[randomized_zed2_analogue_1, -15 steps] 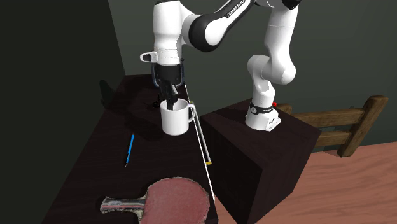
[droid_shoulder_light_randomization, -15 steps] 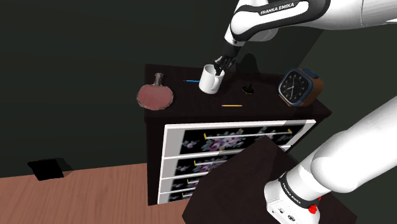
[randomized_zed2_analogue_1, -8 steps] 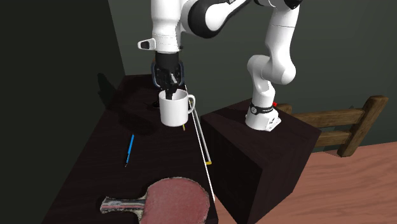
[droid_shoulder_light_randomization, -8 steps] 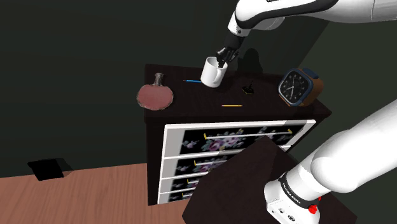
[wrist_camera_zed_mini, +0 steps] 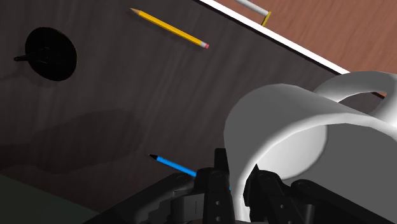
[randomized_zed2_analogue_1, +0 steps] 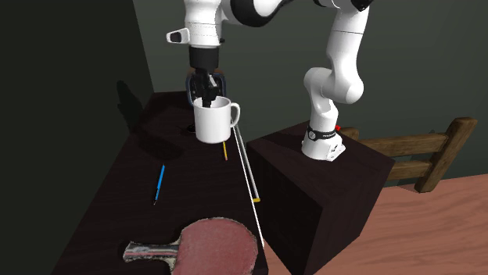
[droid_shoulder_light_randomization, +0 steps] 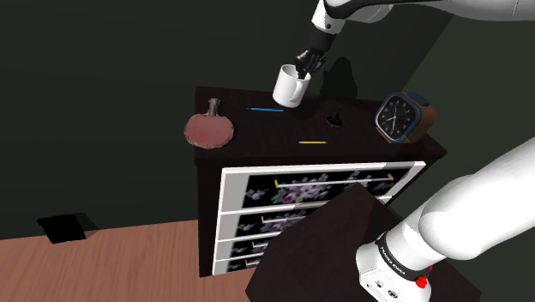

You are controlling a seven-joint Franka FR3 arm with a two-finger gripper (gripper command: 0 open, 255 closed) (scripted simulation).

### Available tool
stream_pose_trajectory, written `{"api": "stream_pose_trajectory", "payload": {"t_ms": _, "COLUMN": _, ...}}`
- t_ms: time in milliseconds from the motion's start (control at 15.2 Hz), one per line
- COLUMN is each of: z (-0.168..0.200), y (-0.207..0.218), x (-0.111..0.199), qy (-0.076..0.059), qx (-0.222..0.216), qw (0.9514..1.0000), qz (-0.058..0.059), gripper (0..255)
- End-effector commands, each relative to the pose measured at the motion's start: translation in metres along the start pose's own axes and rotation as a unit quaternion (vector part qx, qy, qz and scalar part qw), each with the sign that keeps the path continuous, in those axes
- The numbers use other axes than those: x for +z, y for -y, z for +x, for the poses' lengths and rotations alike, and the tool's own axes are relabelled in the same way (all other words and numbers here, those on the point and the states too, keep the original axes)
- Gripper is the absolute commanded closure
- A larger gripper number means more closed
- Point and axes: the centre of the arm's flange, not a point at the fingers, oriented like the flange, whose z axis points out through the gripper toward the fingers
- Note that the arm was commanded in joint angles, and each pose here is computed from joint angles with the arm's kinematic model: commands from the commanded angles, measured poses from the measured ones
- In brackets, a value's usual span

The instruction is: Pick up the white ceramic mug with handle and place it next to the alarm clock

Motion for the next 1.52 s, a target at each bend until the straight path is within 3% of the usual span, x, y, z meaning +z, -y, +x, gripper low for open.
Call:
{"api": "stream_pose_trajectory", "payload": {"t_ms": 0, "z": 0.001, "y": 0.0, "x": -0.011, "qy": 0.0, "qx": 0.0, "qw": 1.0, "qz": 0.0, "gripper": 255}}
{"api": "stream_pose_trajectory", "payload": {"t_ms": 1452, "z": 0.006, "y": -0.01, "x": -0.118, "qy": 0.0, "qx": 0.0, "qw": 1.0, "qz": 0.0, "gripper": 255}}
